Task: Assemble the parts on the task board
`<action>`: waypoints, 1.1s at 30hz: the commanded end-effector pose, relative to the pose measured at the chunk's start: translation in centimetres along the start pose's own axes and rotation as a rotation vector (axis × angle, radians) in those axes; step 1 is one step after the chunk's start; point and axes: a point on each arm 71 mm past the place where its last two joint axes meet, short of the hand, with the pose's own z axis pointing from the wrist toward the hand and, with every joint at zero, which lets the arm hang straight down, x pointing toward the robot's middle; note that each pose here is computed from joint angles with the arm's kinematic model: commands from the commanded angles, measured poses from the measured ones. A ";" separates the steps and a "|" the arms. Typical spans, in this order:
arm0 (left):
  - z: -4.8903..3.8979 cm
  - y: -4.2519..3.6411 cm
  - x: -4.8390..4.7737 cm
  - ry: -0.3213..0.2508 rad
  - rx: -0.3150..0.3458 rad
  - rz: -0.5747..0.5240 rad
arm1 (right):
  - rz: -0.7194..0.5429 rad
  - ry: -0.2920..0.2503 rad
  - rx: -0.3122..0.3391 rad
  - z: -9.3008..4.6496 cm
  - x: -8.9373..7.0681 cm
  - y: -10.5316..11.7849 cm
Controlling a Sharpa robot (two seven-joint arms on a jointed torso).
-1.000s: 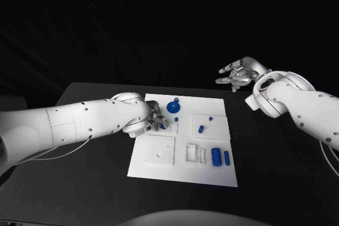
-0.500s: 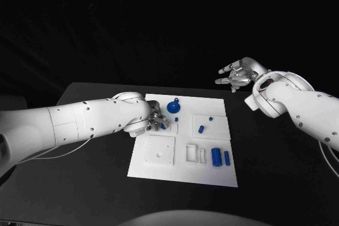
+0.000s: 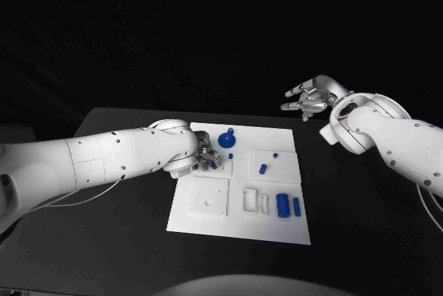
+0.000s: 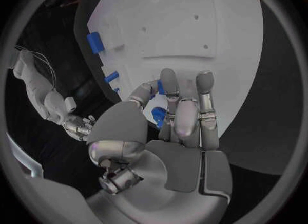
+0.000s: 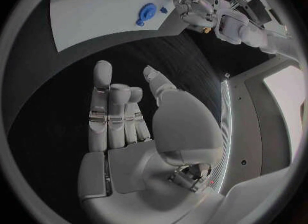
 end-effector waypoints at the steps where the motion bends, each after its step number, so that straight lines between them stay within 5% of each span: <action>1: 0.27 0.03 1.71 0.082 -0.014 0.042 | -0.015 0.014 -0.008 0.0 0.1 0.1; 33: 0.70 -0.95 2.04 0.056 0.005 0.108 | -0.017 0.022 -0.013 0.0 0.2 0.3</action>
